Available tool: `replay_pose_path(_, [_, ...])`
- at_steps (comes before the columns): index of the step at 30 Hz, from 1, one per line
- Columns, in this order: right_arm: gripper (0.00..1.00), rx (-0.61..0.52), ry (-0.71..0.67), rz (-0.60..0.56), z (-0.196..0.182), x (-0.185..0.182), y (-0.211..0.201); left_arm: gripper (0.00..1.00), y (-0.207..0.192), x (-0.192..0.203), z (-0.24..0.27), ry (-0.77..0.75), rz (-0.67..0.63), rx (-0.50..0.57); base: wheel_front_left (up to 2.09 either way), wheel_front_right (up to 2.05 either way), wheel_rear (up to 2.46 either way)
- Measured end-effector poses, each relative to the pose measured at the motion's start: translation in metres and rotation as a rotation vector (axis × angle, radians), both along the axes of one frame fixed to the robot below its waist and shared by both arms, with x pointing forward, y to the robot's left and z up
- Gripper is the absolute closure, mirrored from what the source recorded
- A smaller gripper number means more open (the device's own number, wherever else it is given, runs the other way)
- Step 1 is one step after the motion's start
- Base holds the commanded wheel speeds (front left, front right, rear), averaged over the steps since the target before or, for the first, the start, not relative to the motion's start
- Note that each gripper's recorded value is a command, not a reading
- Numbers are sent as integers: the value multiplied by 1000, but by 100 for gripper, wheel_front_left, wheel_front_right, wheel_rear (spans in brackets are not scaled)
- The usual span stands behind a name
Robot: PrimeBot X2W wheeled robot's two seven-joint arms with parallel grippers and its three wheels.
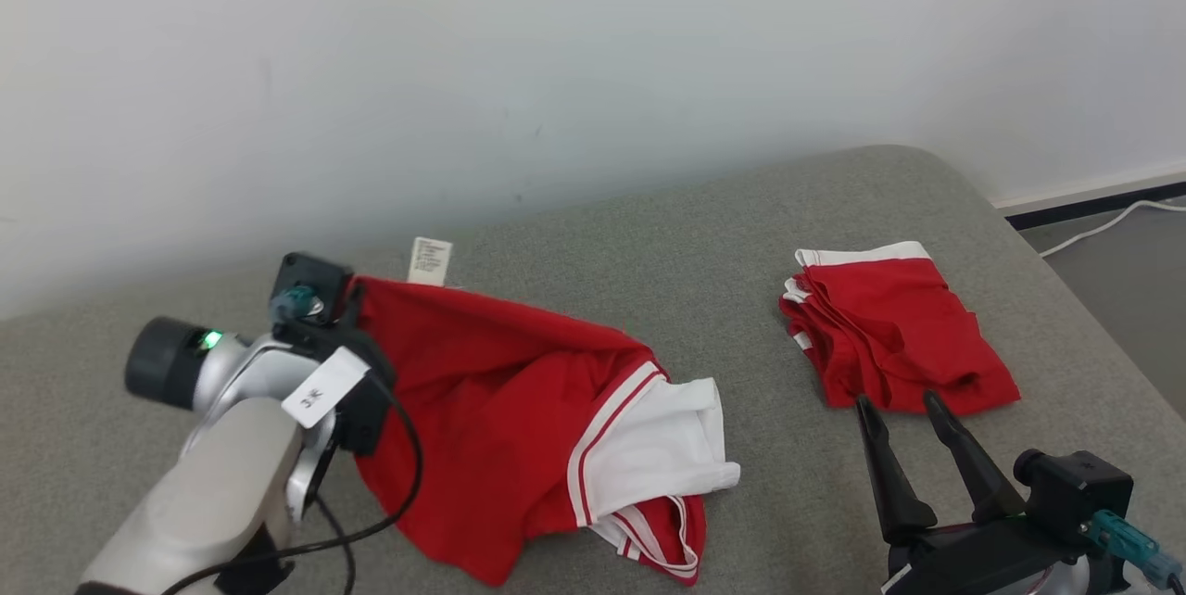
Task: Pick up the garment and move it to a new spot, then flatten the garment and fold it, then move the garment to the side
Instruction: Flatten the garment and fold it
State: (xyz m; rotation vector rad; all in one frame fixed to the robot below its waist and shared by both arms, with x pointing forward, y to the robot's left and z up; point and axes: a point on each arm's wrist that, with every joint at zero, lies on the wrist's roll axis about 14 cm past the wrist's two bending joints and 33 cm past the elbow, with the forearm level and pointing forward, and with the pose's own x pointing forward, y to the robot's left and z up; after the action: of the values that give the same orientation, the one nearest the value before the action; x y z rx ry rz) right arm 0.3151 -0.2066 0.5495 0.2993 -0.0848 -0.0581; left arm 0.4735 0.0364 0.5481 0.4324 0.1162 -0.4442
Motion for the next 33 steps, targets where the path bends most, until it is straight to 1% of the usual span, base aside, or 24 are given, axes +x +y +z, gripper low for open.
replay_pose_path(6, [0, -2, 17, -6, -7, -7, -2, 100, 60, -9, -38, 79, 125, 32, 0, 0, 0])
replay_pose_path(16, [0, -9, 14, 31, -5, -2, 8, 100, 124, -46, -102, 249, 291, 24, 0, 0, 0])
replay_pose_path(20, [0, -11, 11, 38, -3, -1, 9, 100, 153, -57, -120, 310, 379, 13, 0, 0, 0])
replay_pose_path(24, [0, -13, 15, 44, -3, 1, 11, 100, 171, -61, -128, 336, 433, 8, 0, 0, 0])
replay_pose_path(28, [0, -12, 18, 49, -4, 2, 12, 100, 176, -63, -133, 356, 455, 6, 0, 0, 0])
replay_pose_path(29, [0, -13, 19, 48, -4, 2, 12, 87, 176, -63, -134, 359, 455, 4, 0, 0, 0])
replay_pose_path(31, [0, -13, 21, 48, -4, 3, 12, 75, 173, -64, -136, 366, 453, 1, 0, 0, 0])
replay_pose_path(32, [0, -13, 21, 48, -4, 3, 12, 60, 172, -64, -138, 370, 452, -1, 0, 0, 0])
replay_pose_path(33, [0, -13, 22, 48, -4, 3, 12, 51, 171, -65, -140, 375, 451, 0, 0, 0, 0])
